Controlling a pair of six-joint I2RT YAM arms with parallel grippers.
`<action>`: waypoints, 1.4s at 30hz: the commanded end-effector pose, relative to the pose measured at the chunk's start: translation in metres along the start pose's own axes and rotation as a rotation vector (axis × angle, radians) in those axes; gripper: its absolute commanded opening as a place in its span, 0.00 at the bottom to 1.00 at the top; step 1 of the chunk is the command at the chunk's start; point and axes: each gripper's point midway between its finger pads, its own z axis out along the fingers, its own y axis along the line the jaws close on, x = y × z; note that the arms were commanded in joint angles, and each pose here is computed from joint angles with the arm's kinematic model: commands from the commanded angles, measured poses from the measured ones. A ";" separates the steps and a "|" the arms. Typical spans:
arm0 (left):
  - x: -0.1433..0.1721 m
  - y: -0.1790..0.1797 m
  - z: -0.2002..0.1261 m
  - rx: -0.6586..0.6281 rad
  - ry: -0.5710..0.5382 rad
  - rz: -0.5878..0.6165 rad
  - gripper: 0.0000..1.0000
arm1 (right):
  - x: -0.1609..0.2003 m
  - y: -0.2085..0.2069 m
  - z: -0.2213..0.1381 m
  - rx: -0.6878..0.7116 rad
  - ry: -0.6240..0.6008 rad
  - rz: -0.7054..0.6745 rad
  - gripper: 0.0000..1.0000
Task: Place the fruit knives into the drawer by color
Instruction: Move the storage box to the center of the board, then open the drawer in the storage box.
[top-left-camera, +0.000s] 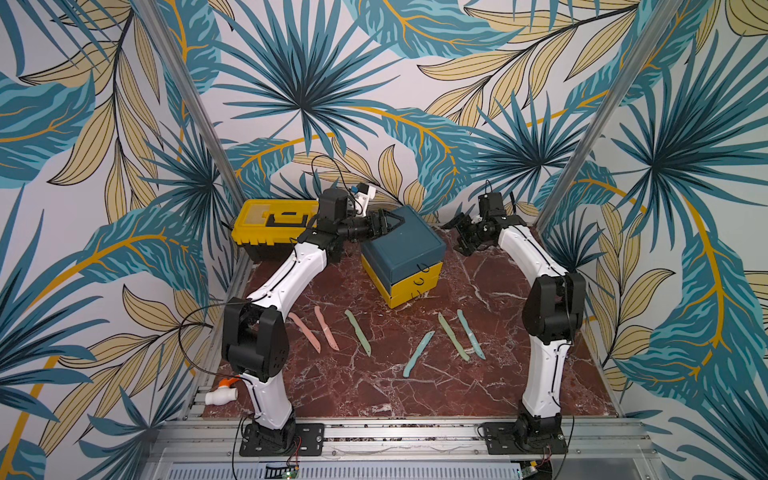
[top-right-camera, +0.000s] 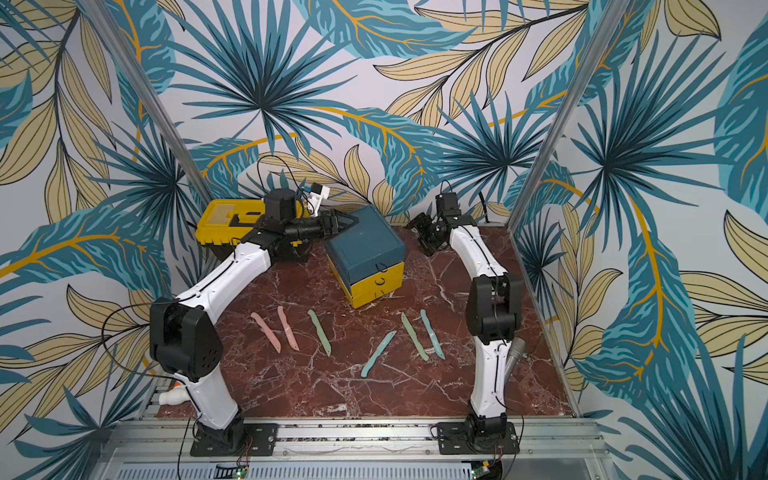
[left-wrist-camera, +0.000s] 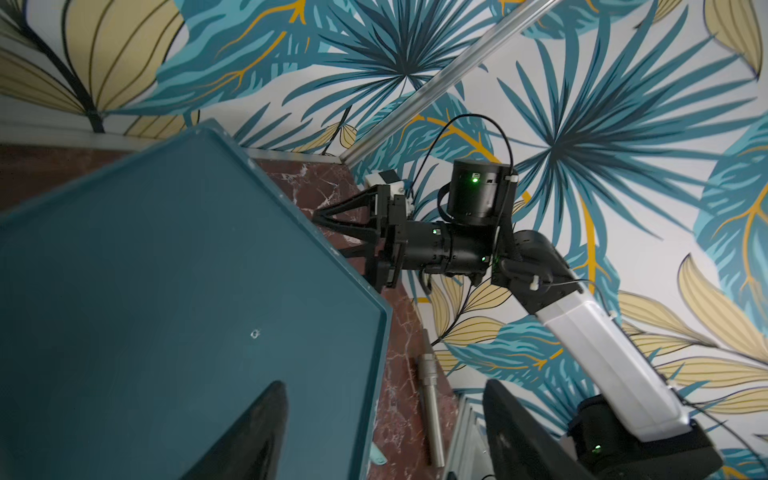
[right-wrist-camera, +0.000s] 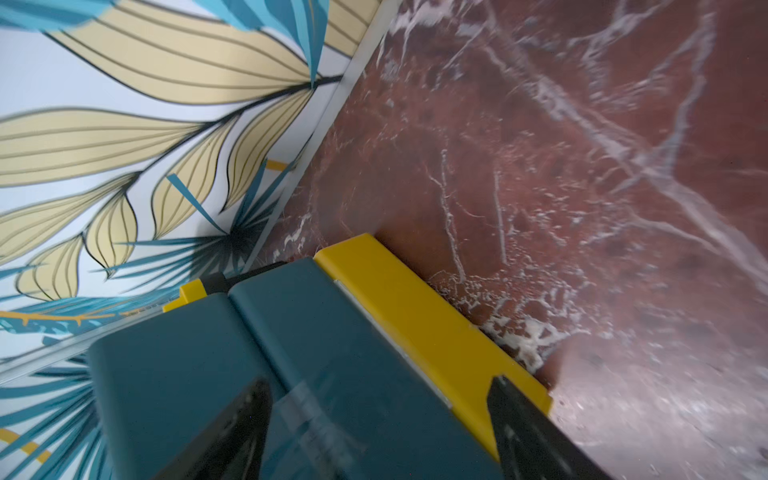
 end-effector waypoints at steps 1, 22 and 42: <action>0.013 0.004 -0.010 -0.108 0.088 0.022 0.84 | 0.012 -0.007 -0.043 0.037 -0.047 -0.027 0.86; 0.066 0.077 0.020 -0.446 0.315 0.046 0.71 | 0.144 -0.010 -0.055 -0.308 0.023 0.193 0.62; 0.077 0.115 0.019 -0.513 0.370 0.022 0.17 | 0.156 0.036 -0.005 -0.378 0.094 0.158 0.41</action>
